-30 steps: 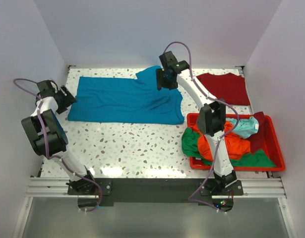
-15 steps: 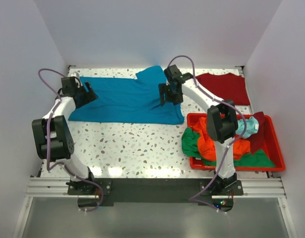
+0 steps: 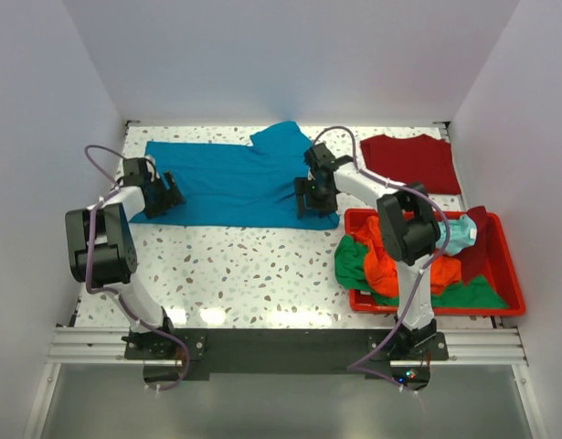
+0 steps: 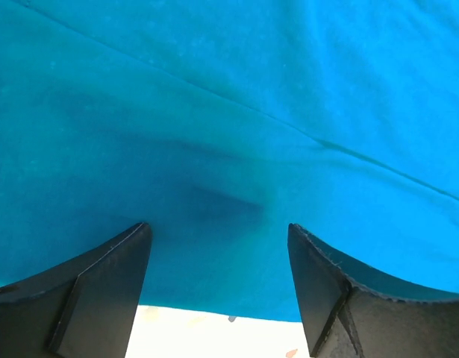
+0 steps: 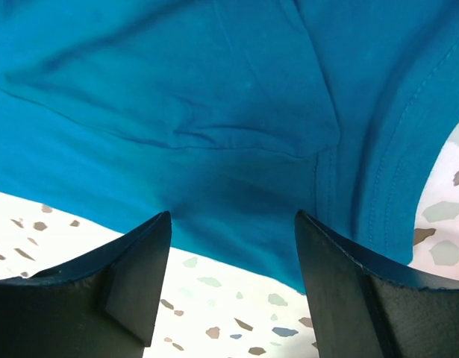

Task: Fold and stack the t-shirts
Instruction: Fold the tshirt

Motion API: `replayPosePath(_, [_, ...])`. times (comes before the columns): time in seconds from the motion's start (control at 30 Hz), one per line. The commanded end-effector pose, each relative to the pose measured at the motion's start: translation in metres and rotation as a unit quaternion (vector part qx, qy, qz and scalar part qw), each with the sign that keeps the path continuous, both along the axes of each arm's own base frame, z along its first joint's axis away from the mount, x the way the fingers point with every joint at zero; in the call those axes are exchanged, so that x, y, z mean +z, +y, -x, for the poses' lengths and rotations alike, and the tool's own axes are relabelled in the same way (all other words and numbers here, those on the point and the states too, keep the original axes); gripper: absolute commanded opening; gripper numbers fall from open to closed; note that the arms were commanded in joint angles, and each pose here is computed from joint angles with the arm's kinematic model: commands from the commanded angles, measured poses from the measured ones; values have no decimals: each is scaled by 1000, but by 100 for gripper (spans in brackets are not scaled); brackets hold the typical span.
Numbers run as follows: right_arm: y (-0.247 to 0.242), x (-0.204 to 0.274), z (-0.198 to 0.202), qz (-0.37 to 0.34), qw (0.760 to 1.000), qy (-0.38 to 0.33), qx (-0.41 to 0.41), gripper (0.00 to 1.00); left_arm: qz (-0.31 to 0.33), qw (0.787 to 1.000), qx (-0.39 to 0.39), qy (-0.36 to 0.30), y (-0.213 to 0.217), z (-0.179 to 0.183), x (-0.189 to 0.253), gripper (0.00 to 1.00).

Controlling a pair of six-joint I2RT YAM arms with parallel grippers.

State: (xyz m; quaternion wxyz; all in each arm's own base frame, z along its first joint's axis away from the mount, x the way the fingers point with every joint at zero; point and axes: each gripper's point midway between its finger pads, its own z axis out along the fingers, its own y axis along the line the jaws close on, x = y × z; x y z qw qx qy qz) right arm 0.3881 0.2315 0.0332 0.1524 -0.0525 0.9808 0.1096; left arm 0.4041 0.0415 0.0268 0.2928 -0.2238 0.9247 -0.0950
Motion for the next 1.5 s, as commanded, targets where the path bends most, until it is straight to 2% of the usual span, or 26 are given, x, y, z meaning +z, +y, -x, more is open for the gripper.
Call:
replayPosePath(0.0, [-2,-14,9,-4,1000,18,2,70,-22,999,-3,35,10,17,-18,80])
replayPosePath(0.17, [-7,-29,40,-11,998,55,-5,69,-26,998,8,47,17,34,-21,81])
replayPosePath(0.53, [-4,-25,102,-32,994,98,17,69,-58,996,15,68,25,68,-21,82])
replayPosePath(0.8, [-3,-34,147,12,993,111,33,69,-110,988,28,106,40,104,-22,84])
replayPosePath(0.93, [7,-29,162,19,993,108,46,69,-120,988,35,90,43,104,-11,84])
replayPosePath(1.03, [18,-6,156,23,994,84,58,69,-125,989,36,70,44,100,-4,84])
replayPosePath(1.23, [45,86,95,14,996,-23,84,71,-130,990,43,41,45,94,6,84])
replayPosePath(1.37, [67,103,56,8,992,-74,105,73,-143,988,52,24,49,89,15,84])
replayPosePath(1.47, [94,96,32,-20,990,-78,113,72,-157,986,56,23,55,88,18,85])
